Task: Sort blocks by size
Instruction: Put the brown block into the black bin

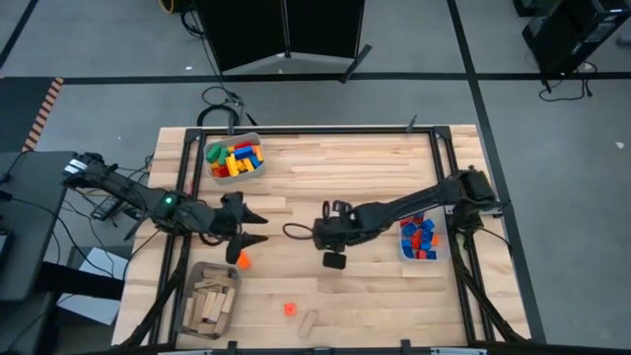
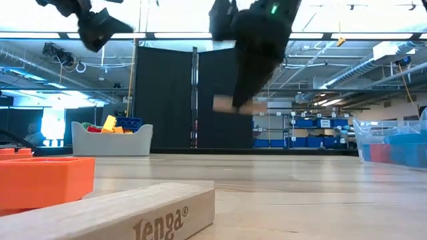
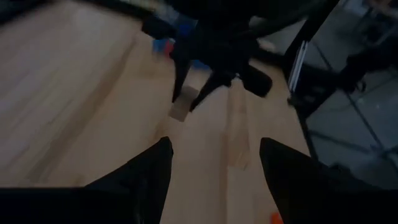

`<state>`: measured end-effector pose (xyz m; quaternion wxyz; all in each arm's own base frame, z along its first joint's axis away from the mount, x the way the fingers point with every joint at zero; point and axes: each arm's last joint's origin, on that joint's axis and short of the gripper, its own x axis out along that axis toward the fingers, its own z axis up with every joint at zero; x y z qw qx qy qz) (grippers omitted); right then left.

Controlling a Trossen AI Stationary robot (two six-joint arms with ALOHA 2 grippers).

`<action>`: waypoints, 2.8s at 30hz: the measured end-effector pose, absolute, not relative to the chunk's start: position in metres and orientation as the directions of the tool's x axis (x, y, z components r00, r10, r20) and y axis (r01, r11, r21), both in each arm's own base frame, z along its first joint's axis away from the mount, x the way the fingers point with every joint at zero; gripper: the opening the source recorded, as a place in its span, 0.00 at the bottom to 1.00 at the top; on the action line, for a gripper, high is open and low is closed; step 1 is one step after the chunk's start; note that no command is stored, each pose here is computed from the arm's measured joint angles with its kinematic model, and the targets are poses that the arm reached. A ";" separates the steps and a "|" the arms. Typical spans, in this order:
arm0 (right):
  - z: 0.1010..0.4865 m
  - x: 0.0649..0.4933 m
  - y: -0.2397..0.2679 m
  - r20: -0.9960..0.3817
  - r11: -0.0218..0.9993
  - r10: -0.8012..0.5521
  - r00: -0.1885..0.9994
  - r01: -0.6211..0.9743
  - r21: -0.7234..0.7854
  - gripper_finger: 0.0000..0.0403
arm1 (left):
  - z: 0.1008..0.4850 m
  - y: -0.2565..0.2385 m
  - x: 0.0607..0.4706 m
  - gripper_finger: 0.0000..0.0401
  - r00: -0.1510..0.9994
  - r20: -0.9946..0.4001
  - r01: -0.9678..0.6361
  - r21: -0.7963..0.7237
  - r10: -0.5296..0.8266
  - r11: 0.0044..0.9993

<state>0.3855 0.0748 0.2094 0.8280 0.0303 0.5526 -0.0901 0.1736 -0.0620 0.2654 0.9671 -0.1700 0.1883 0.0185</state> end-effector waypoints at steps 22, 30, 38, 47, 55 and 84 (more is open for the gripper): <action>0.322 0.375 0.086 -0.334 0.778 -0.586 0.739 0.396 -0.488 0.30 | 0.266 -0.070 0.250 0.62 0.894 0.093 -0.388 -0.327 0.438 0.861; 0.325 0.378 0.080 -0.316 0.744 -0.585 0.747 0.341 -0.574 0.30 | 0.267 -0.058 0.266 0.62 0.856 0.137 -0.416 -0.388 0.498 0.822; 0.325 0.380 0.078 -0.338 0.757 -0.533 0.776 0.260 -0.599 0.30 | 0.275 -0.052 0.280 0.61 0.842 0.150 -0.427 -0.402 0.519 0.810; 0.325 0.381 0.074 -0.339 0.741 -0.537 0.772 0.241 -0.627 0.30 | 0.277 -0.050 0.282 0.30 0.840 0.151 -0.412 -0.449 0.522 0.793; 0.325 0.382 0.071 -0.341 0.739 -0.541 0.768 0.241 -0.629 0.36 | 0.277 -0.047 0.283 0.16 0.851 0.158 -0.377 -0.481 0.501 0.791; 0.273 0.324 0.052 -0.608 0.717 -0.683 0.404 0.530 -0.453 0.68 | 0.294 -0.048 0.157 0.16 0.775 -0.514 -0.601 -0.420 0.367 0.680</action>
